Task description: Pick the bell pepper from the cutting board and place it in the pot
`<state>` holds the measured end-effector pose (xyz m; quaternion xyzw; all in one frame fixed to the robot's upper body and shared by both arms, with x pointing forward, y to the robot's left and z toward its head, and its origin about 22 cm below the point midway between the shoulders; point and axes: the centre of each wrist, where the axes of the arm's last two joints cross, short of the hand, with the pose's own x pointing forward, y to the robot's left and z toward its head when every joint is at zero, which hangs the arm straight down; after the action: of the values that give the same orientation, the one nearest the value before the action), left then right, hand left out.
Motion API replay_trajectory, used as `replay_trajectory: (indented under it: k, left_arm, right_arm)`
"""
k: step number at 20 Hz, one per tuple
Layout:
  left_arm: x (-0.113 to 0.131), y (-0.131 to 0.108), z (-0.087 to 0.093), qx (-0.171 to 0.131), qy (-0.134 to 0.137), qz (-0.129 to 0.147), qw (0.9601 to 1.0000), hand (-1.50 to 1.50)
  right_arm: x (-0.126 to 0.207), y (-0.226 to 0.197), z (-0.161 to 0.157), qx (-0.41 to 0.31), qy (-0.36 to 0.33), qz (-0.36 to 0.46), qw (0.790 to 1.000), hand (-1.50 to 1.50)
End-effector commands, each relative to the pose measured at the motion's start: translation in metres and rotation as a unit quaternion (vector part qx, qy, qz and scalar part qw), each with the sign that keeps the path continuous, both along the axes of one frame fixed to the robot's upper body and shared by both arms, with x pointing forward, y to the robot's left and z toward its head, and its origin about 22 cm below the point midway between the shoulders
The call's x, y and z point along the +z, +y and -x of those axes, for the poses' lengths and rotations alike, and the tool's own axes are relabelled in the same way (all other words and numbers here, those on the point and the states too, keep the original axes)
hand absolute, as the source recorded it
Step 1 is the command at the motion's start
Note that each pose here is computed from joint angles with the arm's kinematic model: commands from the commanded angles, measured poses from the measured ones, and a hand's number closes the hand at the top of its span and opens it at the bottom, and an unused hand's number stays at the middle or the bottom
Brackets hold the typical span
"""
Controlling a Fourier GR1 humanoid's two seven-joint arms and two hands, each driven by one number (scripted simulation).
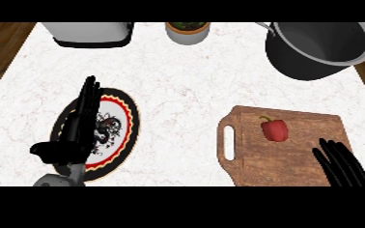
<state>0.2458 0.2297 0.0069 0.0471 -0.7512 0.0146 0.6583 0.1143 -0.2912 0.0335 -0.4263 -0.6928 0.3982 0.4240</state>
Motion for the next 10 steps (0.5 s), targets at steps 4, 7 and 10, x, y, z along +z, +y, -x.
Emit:
replay_trajectory:
  k: [4, 7, 10]
  left_arm:
    - [0.006, 0.012, -0.007, 0.007, -0.003, -0.002, 1.0000, 0.00]
    - [-0.005, 0.001, 0.009, -0.001, 0.003, -0.006, 1.0000, 0.00]
    - [-0.010, -0.020, 0.004, 0.006, 0.005, 0.005, 1.0000, 0.00]
  right_arm:
    - [0.001, 0.038, -0.032, -0.038, 0.056, 0.027, 0.997, -1.50]
    - [-0.016, 0.030, -0.046, -0.087, 0.077, 0.054, 0.992, -1.50]
    - [-0.020, 0.039, -0.040, -0.077, 0.099, 0.051, 0.991, -1.50]
